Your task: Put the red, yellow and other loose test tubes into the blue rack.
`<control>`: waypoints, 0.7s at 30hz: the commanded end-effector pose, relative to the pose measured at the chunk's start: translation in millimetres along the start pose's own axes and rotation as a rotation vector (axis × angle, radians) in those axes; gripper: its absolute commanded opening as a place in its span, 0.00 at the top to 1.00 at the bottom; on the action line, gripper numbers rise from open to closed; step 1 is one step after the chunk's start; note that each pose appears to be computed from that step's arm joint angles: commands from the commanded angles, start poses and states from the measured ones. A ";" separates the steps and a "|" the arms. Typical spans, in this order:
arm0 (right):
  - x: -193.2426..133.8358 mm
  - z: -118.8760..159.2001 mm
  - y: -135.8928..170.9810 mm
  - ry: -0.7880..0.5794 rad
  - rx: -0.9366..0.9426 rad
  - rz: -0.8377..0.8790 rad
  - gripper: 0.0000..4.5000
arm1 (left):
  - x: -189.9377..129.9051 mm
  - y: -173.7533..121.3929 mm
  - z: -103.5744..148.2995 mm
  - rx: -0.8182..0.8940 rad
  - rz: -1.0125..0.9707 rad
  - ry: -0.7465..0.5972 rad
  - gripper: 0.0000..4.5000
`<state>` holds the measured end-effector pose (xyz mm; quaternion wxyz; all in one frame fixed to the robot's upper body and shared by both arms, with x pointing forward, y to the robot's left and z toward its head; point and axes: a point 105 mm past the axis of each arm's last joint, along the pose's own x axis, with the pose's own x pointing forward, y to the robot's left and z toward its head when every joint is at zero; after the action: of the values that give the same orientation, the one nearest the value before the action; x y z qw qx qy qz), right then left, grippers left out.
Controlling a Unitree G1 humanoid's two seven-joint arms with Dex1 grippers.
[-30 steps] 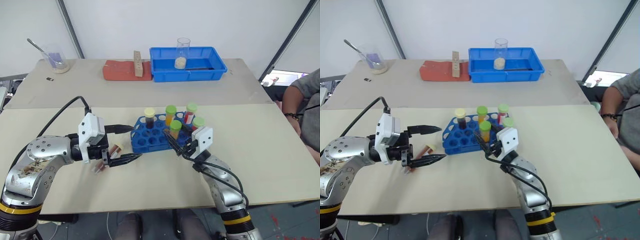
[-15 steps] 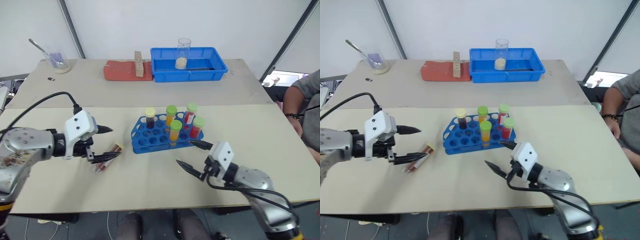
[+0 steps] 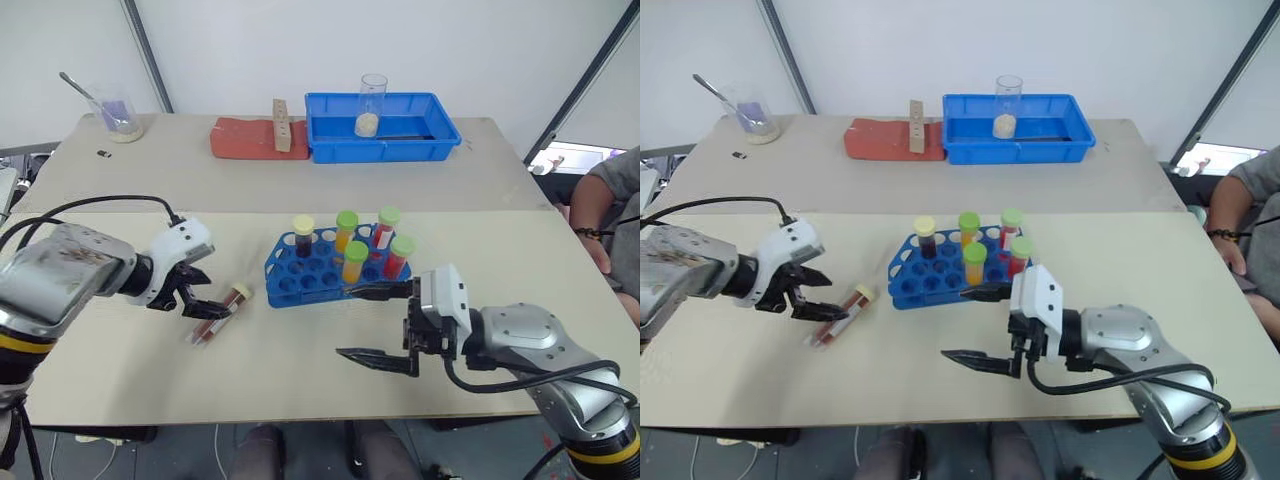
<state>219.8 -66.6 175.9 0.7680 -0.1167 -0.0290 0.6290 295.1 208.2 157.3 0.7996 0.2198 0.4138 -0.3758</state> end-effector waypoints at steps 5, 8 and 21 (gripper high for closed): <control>7.8 10.6 13.7 -0.033 -0.026 0.038 0.01 | 6.0 -0.3 8.7 -0.074 0.013 0.111 0.00; 6.5 7.6 11.8 -0.015 -0.028 0.015 0.01 | 13.4 -1.9 11.9 -0.086 0.015 0.132 0.00; -16.2 -0.3 -11.2 0.145 -0.090 -0.108 0.00 | 31.0 -3.0 -0.9 -0.130 0.006 0.198 0.58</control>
<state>227.5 -81.5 170.2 0.7935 -0.1772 0.0050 0.5821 301.2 193.2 129.0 0.7645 0.1971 0.5187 -0.3280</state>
